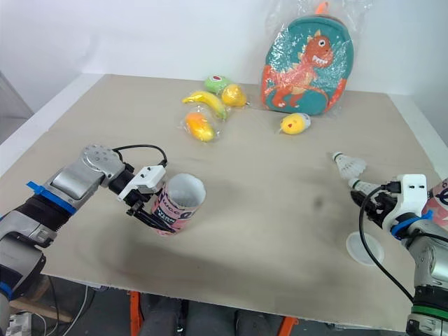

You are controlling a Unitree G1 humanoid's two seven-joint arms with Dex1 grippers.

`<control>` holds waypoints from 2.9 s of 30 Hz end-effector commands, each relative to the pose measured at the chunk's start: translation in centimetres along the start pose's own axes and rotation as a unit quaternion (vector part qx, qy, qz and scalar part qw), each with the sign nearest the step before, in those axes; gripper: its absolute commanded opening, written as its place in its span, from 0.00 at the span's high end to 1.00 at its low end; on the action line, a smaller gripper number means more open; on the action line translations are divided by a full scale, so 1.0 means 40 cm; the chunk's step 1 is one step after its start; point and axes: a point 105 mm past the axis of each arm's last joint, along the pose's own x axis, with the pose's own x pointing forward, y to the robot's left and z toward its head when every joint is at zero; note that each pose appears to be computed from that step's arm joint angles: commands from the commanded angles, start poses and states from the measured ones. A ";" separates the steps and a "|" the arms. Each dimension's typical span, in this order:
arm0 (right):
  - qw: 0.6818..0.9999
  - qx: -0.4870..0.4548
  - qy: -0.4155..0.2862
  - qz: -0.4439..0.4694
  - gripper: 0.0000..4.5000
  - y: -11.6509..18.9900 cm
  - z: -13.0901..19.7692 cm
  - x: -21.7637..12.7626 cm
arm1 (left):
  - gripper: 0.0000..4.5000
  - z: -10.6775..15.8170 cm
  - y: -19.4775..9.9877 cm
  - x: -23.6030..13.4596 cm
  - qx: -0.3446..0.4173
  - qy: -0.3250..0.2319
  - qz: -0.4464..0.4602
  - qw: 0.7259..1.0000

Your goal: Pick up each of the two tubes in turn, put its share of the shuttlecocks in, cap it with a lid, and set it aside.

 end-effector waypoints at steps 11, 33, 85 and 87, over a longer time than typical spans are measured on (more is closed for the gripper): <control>0.976 -0.150 -0.105 0.115 0.99 0.174 0.203 -0.079 | 0.40 -0.010 -0.005 0.015 0.002 0.008 -0.007 1.000; 0.684 -0.428 -0.156 0.570 0.99 0.755 0.262 -0.181 | 0.40 -0.007 -0.001 0.017 0.006 0.007 -0.005 1.000; 0.986 -0.152 -0.059 -0.033 0.31 0.048 0.095 0.166 | 0.40 -0.004 -0.007 0.038 -0.004 -0.014 -0.003 1.000; 0.986 -0.155 -0.057 -0.035 0.31 0.049 0.103 0.181 | 0.40 -0.002 -0.006 0.038 -0.004 -0.015 -0.002 1.000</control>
